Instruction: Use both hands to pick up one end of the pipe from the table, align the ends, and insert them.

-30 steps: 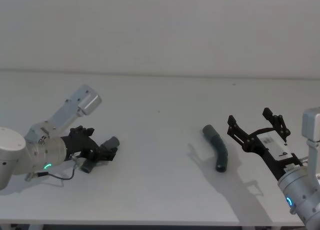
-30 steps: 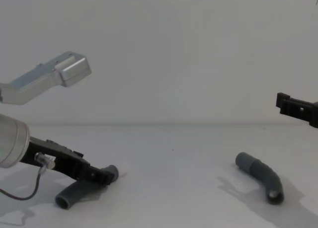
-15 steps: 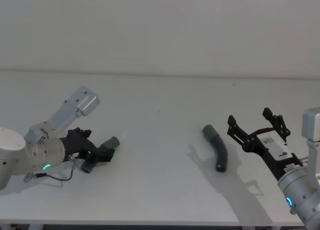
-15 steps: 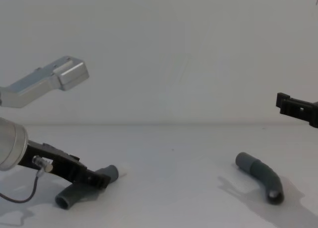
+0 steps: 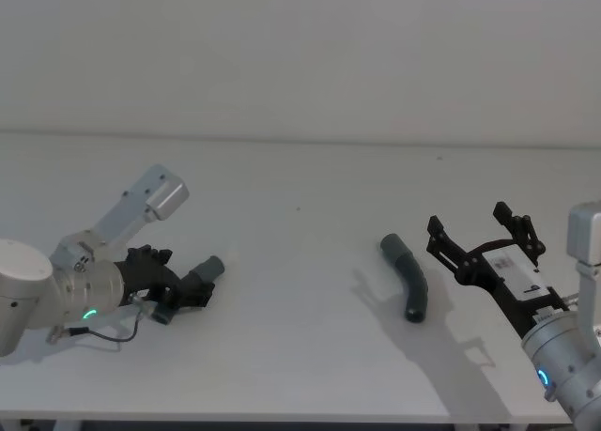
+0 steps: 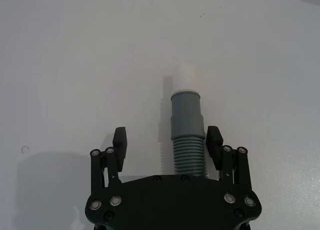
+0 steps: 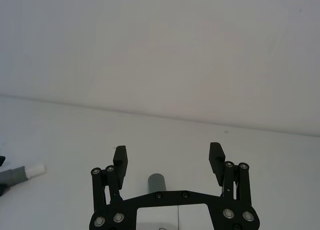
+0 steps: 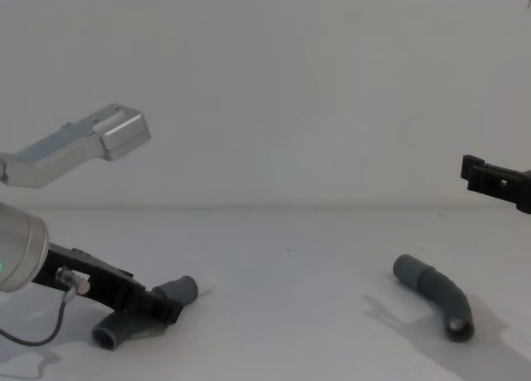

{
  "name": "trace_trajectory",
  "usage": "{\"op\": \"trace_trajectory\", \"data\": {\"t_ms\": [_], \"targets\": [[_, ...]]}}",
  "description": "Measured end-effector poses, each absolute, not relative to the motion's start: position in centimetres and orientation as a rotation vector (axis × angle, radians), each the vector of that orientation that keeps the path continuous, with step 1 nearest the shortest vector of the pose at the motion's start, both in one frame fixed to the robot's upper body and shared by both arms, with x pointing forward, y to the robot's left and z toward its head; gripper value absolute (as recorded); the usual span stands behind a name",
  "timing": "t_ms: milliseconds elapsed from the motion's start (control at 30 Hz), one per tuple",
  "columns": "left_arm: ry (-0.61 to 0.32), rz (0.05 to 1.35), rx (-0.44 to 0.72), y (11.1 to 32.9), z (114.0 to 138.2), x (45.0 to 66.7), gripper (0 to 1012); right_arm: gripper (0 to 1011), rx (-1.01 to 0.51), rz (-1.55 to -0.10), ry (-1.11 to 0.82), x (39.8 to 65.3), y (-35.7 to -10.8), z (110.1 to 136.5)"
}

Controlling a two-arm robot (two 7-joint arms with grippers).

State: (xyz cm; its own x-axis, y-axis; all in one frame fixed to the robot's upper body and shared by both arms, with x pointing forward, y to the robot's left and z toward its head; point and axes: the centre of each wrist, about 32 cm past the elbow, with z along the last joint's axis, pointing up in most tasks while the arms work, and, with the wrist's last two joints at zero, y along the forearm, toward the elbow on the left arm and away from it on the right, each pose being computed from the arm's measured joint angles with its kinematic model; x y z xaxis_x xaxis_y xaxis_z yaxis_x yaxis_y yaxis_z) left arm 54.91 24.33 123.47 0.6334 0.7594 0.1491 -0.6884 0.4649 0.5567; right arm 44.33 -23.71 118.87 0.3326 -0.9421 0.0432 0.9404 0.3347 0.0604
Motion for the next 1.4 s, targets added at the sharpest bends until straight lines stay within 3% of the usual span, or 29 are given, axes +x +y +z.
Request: {"op": "trace_trajectory", "data": {"t_ms": [200,333,533,1133,1400], "targets": [[0.131,0.892,0.625,24.3,123.4,55.0,877,1001,0.026,-1.23,-0.075,44.3,-23.7,118.9],[0.135,0.893,0.627,24.2,123.4,55.0,711,1001,0.026,-1.23,-0.075,44.3,-23.7,118.9],[0.137,0.893,0.629,24.2,123.4,55.1,634,1001,0.026,-1.23,-0.075,44.3,-23.7,118.9],[0.14,0.896,0.633,24.2,123.3,55.1,513,1001,0.023,-1.227,-0.073,44.4,-23.8,118.9],[0.141,0.896,0.634,24.2,123.3,55.1,460,1001,-0.018,-1.192,-0.054,44.9,-24.4,120.1]]}}
